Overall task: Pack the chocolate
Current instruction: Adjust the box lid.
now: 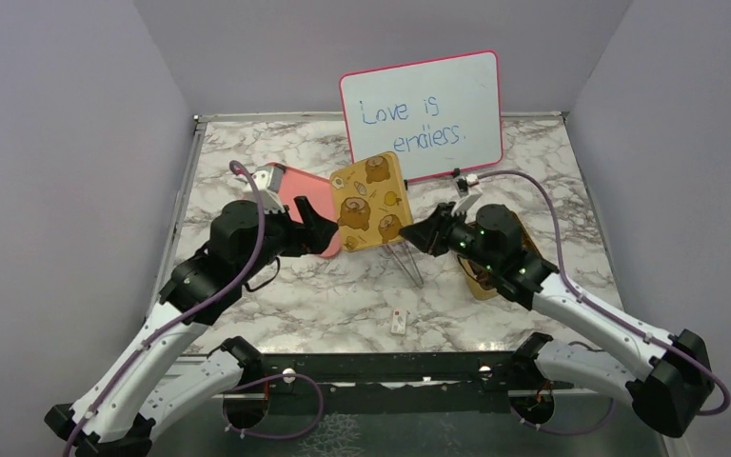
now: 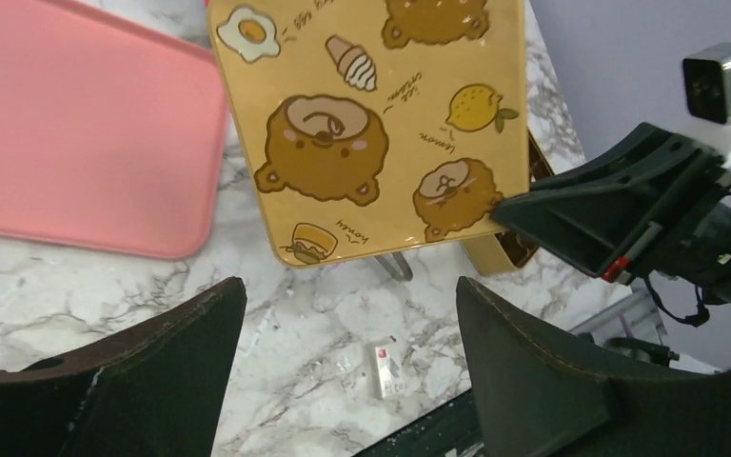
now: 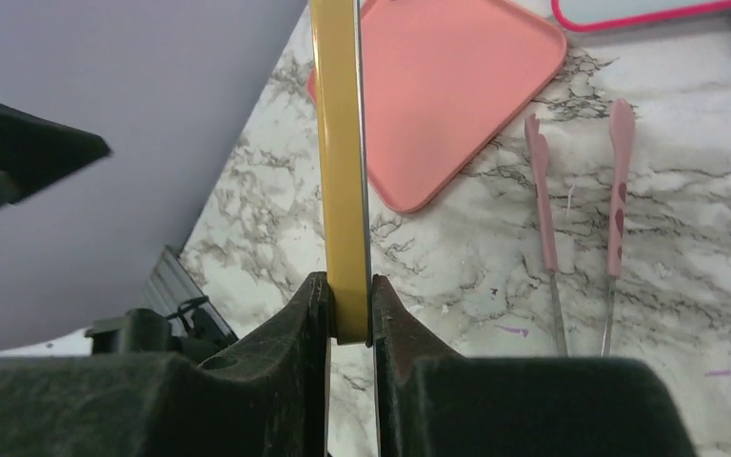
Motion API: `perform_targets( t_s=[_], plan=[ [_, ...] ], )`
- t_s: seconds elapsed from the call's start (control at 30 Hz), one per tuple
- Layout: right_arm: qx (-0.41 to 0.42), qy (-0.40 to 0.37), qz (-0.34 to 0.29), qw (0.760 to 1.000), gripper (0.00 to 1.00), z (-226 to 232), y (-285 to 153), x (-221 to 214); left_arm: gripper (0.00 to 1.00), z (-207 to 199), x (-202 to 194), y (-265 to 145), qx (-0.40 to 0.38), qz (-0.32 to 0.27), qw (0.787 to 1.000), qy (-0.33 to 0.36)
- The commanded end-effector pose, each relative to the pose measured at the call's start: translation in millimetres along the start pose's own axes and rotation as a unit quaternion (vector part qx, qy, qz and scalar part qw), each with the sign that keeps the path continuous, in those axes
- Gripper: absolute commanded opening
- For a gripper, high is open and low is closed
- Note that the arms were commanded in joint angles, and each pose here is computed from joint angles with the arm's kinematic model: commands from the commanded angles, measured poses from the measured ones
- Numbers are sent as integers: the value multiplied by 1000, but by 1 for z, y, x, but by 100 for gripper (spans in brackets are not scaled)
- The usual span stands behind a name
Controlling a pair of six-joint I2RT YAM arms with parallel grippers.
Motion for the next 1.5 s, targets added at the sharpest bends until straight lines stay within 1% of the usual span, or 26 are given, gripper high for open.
perform_targets(
  t_s=[0.0,0.1,0.17,0.23,0.33,0.4,0.47,0.57,0.67,0.7,0.77,0.83,0.93,1.03,1.1,1.17,1.23,1.3,1.37,1.43,1.47],
  plan=[
    [-12,77,-106,991,1,3,-26,38,80,-36,-20,22,-93,48,993,-49],
    [-75,89,-127,985,1,-17,-44,42,77,-49,-29,37,-130,76,987,-53],
    [-109,109,-144,978,1,-27,-61,43,77,-51,-32,50,-132,82,987,-50],
    [-139,139,-164,967,1,-37,-79,40,77,-51,-37,66,-127,93,986,-47],
    [-171,190,-207,944,1,-51,-108,38,77,-52,-46,91,-124,113,985,-50],
    [-179,197,-234,935,1,-57,-122,38,77,-53,-52,108,-128,121,983,-55],
    [-198,209,-240,927,1,-62,-135,37,77,-56,-58,123,-135,132,980,-64],
    [-233,228,-232,916,1,-70,-150,32,77,-60,-66,142,-146,152,975,-78],
    [-262,282,-242,891,1,-79,-165,27,78,-75,-65,154,-183,152,967,-91],
    [-266,297,-250,882,1,-81,-169,25,79,-79,-66,157,-191,155,964,-99],
    [-262,320,-269,870,1,-85,-174,24,86,-89,-65,160,-213,159,957,-118],
    [-246,336,-291,861,1,-85,-175,26,90,-100,-66,158,-244,166,943,-153],
    [-207,353,-330,851,1,-81,-177,35,94,-112,-69,152,-270,180,924,-200],
    [-183,356,-350,847,1,-75,-177,47,94,-117,-69,145,-278,186,911,-242],
    [-178,351,-358,847,1,-71,-177,56,94,-117,-69,141,-276,191,906,-259],
    [-173,345,-364,848,1,-67,-176,66,94,-120,-69,136,-282,200,901,-262],
    [-160,332,-367,854,1,-60,-174,77,94,-124,-72,129,-298,213,898,-244],
    [-133,307,-367,868,1,-46,-172,90,94,-124,-84,119,-319,244,891,-213],
    [-85,258,-365,891,1,-23,-172,105,94,-120,-96,109,-332,280,879,-198],
    [-41,196,-364,910,1,0,-175,119,94,-116,-104,97,-339,297,872,-192],
    [-24,173,-360,916,1,10,-176,124,95,-111,-107,90,-338,298,872,-193]
  ],
)
Point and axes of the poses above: each gripper's point midway between its finger pads, its own y axis out along the fingers, its own z axis along the line the jaws close on, x = y × z, the point moved 1 cm from there along -y, back along the fingers, and after that the axes turned 10 degrees about -y, right-handed, at the moved point
